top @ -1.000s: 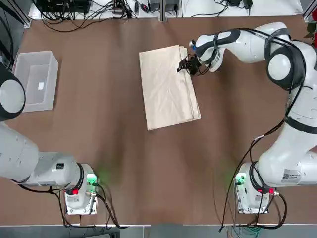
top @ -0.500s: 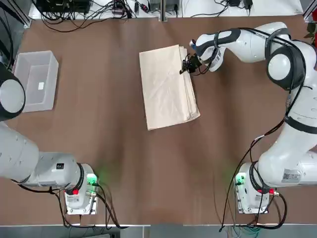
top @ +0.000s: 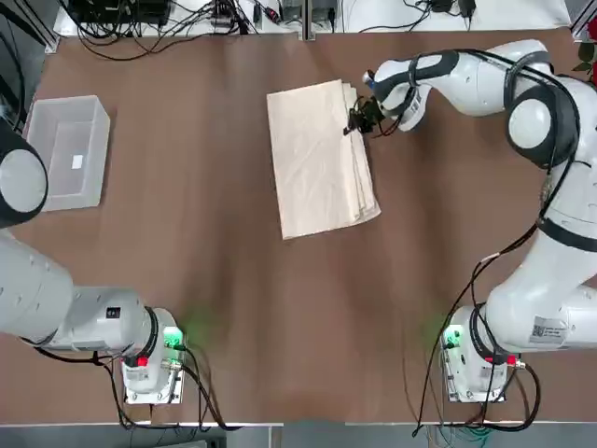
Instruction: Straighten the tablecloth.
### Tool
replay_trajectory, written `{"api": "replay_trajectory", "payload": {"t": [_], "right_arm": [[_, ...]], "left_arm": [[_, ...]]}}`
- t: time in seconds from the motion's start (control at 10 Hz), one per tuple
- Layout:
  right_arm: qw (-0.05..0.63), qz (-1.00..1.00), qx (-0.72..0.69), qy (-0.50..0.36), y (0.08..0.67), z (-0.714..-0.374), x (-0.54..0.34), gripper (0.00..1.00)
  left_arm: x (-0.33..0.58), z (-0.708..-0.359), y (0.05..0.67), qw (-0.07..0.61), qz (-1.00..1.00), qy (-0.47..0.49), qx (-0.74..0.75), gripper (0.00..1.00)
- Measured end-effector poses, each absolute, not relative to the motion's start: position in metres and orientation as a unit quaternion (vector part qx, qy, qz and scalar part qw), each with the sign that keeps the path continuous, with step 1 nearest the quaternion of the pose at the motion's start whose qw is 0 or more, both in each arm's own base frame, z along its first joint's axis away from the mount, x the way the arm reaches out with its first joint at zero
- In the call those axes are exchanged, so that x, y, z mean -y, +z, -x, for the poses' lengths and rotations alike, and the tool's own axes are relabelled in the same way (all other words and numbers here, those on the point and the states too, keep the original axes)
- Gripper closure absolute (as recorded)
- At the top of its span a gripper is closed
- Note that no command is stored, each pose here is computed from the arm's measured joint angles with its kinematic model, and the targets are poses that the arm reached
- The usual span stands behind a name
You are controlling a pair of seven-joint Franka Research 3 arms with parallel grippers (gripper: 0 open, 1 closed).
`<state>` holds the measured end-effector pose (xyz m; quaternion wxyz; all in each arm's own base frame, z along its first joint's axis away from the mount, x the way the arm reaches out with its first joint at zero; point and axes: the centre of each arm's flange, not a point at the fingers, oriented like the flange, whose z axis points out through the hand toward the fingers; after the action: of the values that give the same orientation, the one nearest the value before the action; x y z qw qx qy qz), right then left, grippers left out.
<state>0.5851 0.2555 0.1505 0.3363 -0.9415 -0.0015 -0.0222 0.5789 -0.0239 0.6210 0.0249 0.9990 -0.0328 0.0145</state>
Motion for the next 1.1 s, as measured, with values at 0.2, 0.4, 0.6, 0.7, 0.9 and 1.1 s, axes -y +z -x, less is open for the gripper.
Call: {"api": "replay_trajectory", "payload": {"t": [0.2, 0.4, 0.6, 0.7, 0.9, 1.1], "right_arm": [[0.341, 0.940, 0.006, -0.019, 0.158, -0.592, -0.214, 0.96], [0.354, 0.935, 0.026, -0.018, 0.174, -0.598, -0.151, 0.96], [0.368, 0.929, 0.034, -0.019, 0.171, -0.593, -0.079, 0.96], [0.372, 0.927, 0.040, -0.026, 0.163, -0.586, -0.045, 0.96], [0.390, 0.919, 0.047, -0.035, 0.151, -0.570, 0.017, 0.96], [0.401, 0.913, 0.043, -0.057, 0.151, -0.562, 0.069, 0.96]], "left_arm": [[0.024, -0.579, 0.621, 0.025, -0.999, 0.015, 0.033, 0.00], [0.023, -0.579, 0.621, 0.025, -0.999, 0.015, 0.032, 0.00], [0.023, -0.579, 0.621, 0.025, -0.999, 0.015, 0.032, 0.00], [0.023, -0.579, 0.621, 0.025, -0.999, 0.015, 0.032, 0.00], [0.023, -0.579, 0.621, 0.025, -0.999, 0.015, 0.032, 0.00], [0.023, -0.579, 0.621, 0.025, -0.999, 0.015, 0.032, 0.00]]}}
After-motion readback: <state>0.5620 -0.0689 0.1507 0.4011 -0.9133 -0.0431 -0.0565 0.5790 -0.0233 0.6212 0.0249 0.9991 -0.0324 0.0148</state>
